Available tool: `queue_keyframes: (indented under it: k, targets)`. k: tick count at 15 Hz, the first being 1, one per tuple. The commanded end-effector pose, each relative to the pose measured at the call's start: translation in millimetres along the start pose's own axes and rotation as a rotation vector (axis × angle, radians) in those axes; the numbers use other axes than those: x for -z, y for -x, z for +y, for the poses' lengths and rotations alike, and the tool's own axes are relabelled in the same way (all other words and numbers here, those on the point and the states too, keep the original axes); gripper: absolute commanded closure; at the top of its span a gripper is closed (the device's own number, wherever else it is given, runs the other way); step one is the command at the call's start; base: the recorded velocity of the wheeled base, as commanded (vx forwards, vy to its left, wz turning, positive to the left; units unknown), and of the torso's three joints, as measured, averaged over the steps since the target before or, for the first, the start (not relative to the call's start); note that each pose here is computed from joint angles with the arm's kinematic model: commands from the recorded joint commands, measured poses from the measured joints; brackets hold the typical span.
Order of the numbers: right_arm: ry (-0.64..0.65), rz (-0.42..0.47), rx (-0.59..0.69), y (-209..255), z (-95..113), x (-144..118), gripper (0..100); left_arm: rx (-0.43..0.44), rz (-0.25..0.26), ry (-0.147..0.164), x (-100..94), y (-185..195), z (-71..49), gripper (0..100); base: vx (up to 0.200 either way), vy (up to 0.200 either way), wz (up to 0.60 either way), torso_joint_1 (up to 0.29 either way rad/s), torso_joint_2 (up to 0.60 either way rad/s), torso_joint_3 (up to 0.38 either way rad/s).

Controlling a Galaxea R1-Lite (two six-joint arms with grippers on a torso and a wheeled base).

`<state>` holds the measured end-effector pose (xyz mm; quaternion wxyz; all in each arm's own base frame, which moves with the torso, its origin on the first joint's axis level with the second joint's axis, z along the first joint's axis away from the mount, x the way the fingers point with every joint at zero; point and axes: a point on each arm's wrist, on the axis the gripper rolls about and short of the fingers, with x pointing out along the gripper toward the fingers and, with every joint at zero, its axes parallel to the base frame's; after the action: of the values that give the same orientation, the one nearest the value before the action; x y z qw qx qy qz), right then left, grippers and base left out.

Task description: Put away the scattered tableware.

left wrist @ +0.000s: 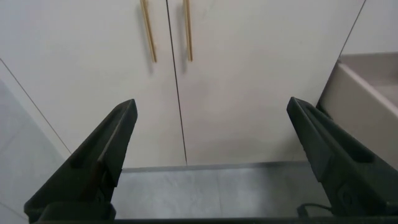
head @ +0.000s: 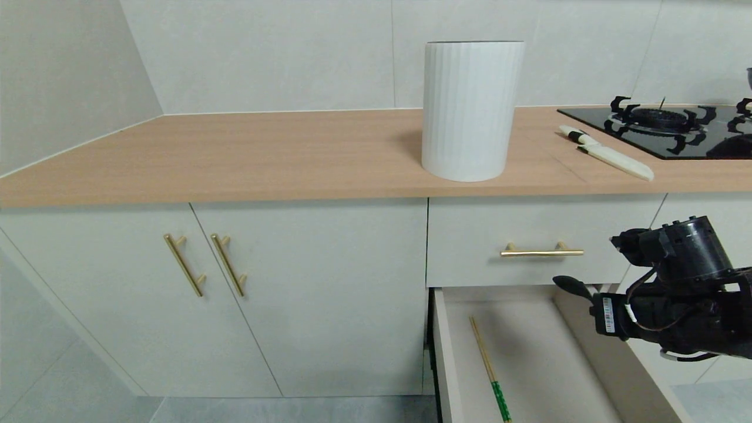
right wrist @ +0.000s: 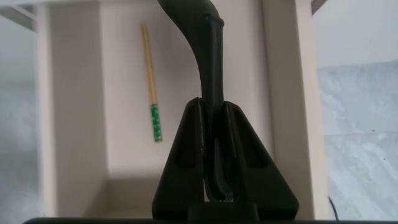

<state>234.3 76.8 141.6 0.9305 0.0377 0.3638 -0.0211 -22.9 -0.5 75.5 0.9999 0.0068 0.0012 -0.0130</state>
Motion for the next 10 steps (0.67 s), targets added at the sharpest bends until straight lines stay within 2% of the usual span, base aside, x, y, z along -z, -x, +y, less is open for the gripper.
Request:
queue_keyframes:
  k: [1, 4, 10]
  targets:
    - [0.002, 0.008, 0.003, -2.3, 0.5, 0.9, 100, 0.0, -0.001, 0.0, -0.1, 0.0, 0.0, 0, 0.0, 0.0, 0.0, -0.115, 0.44, 0.315]
    - [0.004, 0.013, 0.004, -3.9, 0.7, 1.5, 100, 0.0, -0.001, 0.0, -0.1, 0.0, 0.0, 0, 0.0, 0.0, 0.0, -0.056, 0.32, 0.23]
    - [0.019, 0.052, 0.011, -13.7, 3.4, 6.7, 100, 0.0, -0.001, 0.0, -0.1, 0.0, 0.0, 0, 0.0, 0.0, 0.0, -0.011, 0.03, 0.015]
